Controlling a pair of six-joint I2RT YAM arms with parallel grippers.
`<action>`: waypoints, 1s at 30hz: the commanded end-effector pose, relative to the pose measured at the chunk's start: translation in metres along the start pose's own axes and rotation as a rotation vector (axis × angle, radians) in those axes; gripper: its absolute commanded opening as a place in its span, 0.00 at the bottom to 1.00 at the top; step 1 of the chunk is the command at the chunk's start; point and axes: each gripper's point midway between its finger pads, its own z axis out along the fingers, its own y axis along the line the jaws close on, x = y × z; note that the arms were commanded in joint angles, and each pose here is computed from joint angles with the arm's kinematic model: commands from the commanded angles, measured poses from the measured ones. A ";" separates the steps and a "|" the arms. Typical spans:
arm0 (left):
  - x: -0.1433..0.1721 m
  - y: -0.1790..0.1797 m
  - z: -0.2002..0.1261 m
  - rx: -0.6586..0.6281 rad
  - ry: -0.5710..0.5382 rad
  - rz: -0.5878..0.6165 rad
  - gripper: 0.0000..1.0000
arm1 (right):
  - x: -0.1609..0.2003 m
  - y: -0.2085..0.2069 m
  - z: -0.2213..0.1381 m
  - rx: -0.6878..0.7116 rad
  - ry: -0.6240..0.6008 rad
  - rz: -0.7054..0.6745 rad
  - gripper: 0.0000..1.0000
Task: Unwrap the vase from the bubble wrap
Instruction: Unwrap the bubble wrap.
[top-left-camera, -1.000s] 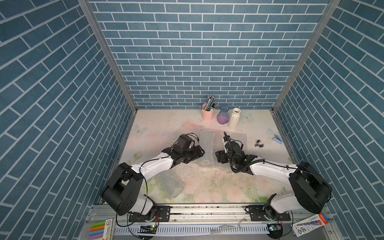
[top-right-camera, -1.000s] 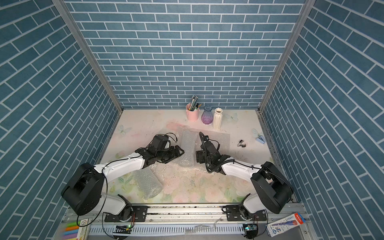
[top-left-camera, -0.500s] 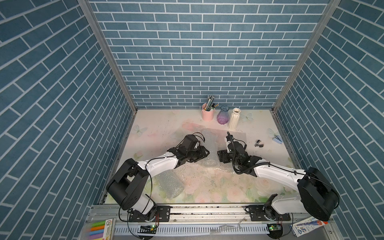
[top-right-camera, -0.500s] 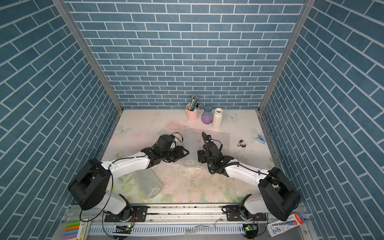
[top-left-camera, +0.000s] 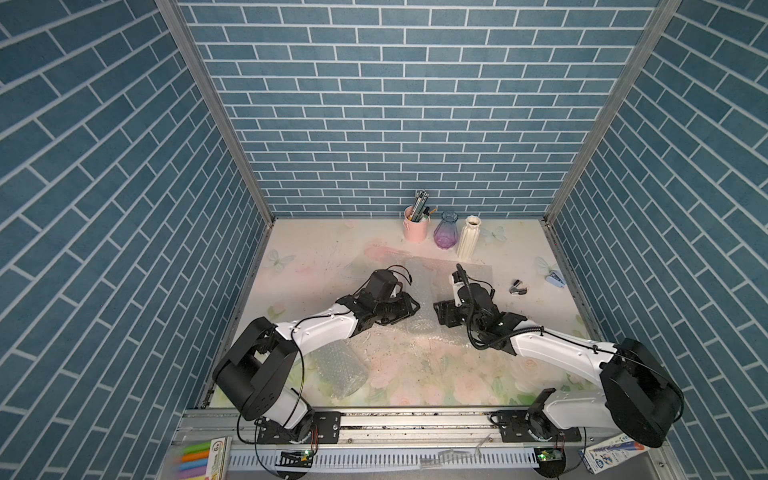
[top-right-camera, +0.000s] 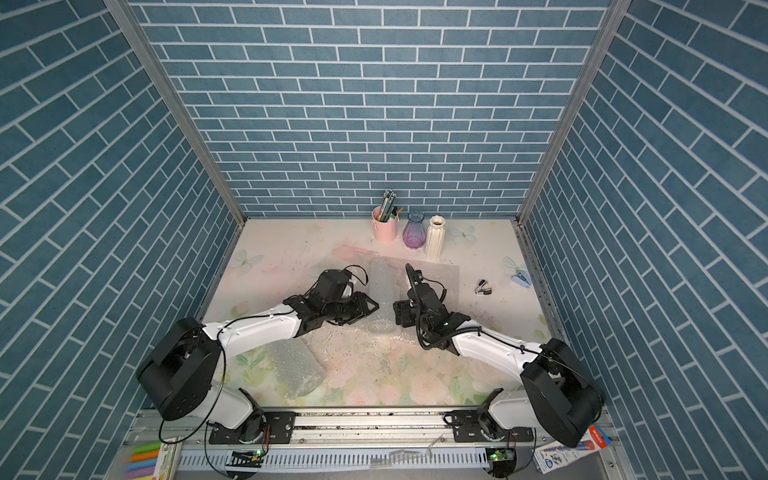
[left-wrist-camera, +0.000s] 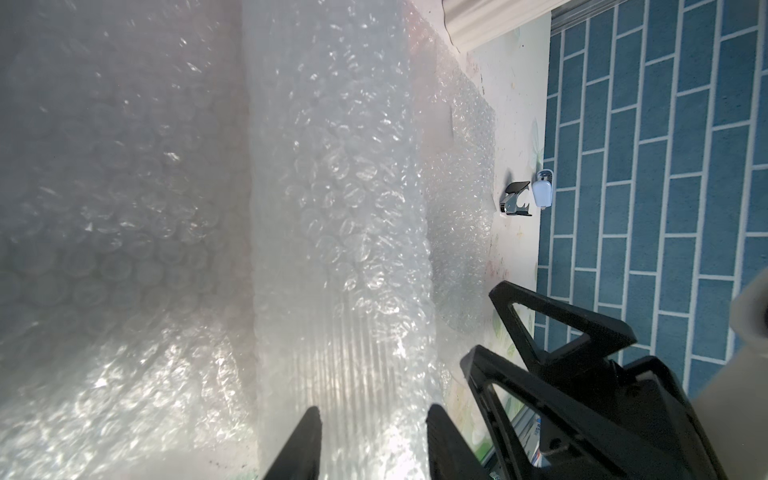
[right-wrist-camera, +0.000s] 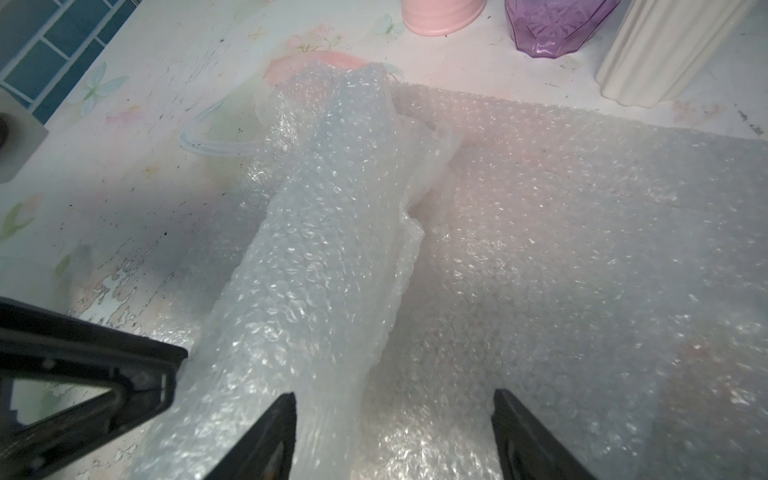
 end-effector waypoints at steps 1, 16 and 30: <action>-0.005 -0.016 -0.006 0.026 -0.017 0.031 0.43 | -0.008 0.007 -0.008 -0.042 -0.028 0.031 0.75; -0.002 -0.014 0.004 0.012 0.007 0.040 0.26 | -0.013 0.031 -0.010 -0.129 0.008 0.012 0.70; -0.001 -0.014 0.010 0.012 0.018 0.040 0.12 | -0.007 0.040 0.003 -0.108 0.053 -0.013 0.66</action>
